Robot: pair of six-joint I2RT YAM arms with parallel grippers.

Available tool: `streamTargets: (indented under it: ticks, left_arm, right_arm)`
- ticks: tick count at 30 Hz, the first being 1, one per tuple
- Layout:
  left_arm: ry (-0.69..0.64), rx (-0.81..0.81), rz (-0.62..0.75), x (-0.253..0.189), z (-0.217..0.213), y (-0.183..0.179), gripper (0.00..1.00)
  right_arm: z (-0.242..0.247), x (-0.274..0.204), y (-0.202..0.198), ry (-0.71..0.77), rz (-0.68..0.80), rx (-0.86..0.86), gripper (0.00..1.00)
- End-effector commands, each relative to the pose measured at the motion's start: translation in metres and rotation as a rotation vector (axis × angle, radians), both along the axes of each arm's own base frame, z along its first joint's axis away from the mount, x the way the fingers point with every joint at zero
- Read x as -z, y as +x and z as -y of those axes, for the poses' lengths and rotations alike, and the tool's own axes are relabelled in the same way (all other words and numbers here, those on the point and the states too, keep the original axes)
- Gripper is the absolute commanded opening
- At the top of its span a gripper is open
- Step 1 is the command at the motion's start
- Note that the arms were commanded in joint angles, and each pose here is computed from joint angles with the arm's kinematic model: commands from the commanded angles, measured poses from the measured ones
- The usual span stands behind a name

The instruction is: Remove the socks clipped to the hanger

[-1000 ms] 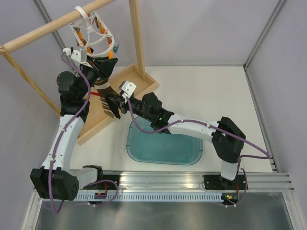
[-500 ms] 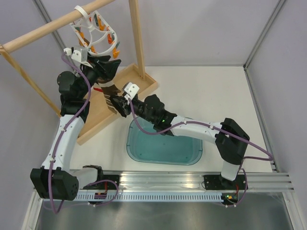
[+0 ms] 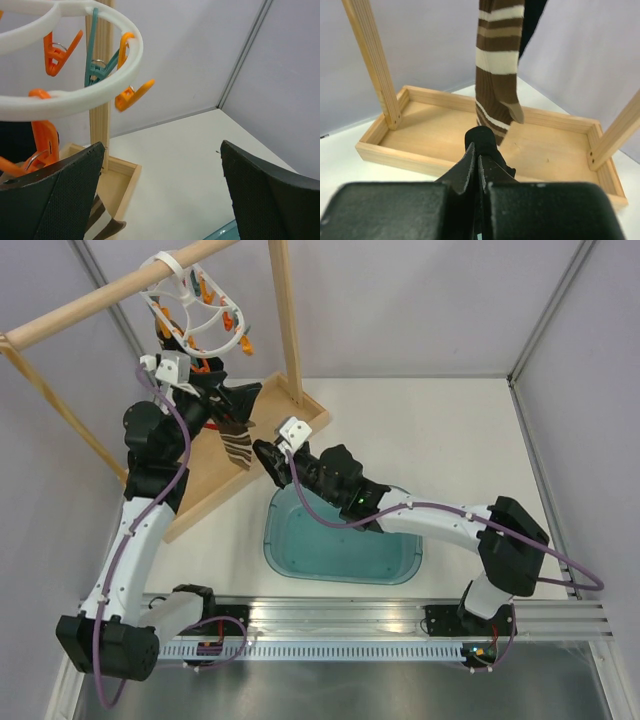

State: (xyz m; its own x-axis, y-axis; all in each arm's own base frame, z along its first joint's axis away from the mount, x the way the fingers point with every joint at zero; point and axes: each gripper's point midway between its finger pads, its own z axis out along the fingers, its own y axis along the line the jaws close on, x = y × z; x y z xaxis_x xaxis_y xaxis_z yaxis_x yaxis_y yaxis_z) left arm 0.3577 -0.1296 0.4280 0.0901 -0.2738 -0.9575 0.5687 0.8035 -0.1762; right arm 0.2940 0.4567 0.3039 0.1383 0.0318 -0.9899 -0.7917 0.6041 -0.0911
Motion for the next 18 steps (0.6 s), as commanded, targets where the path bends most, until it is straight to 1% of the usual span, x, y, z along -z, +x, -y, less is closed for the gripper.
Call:
streamTargets:
  ticks: [1, 2, 3, 4, 6, 9, 10, 12, 16, 17, 18]
  left_arm:
    - [0.049, -0.061, -0.015, 0.010, -0.009, -0.011, 1.00]
    - [0.057, -0.078, -0.026, 0.014, -0.012, -0.012, 1.00]
    - [0.060, -0.085, -0.022, 0.013, -0.014, -0.019, 1.00]
    - [0.070, -0.091, -0.059, 0.025, -0.014, -0.021, 1.00]
    - [0.087, -0.121, -0.069, 0.030, -0.019, -0.029, 1.00]
    - [0.126, -0.170, -0.131, 0.050, -0.028, -0.036, 1.00]
    - [0.131, -0.183, -0.132, 0.050, -0.031, -0.042, 1.00]
    - [0.156, -0.224, -0.174, 0.065, -0.039, -0.047, 1.00]
    - [0.172, -0.315, -0.191, 0.080, -0.057, -0.059, 1.00]
    - [0.170, -0.362, -0.203, 0.084, -0.065, -0.058, 1.00]
    - [0.173, -0.381, -0.221, 0.091, -0.069, -0.059, 1.00]
  right_arm:
    - [0.022, -0.012, -0.003, 0.003, 0.013, 0.055, 0.01]
    - [0.028, -0.014, -0.005, -0.003, 0.009, 0.063, 0.01]
    - [0.033, -0.005, -0.006, -0.024, -0.002, 0.070, 0.01]
    - [0.037, -0.004, -0.007, -0.029, -0.005, 0.077, 0.01]
    - [0.053, -0.002, -0.010, -0.049, -0.022, 0.110, 0.01]
    - [0.073, 0.002, -0.013, -0.083, -0.051, 0.157, 0.01]
    - [0.079, 0.003, -0.014, -0.093, -0.060, 0.169, 0.01]
    - [0.097, 0.008, -0.014, -0.122, -0.093, 0.220, 0.01]
    - [0.128, 0.023, -0.014, -0.163, -0.170, 0.300, 0.01]
    - [0.138, 0.032, -0.016, -0.185, -0.198, 0.313, 0.01]
    - [0.146, 0.038, -0.012, -0.165, -0.246, 0.323, 0.01]
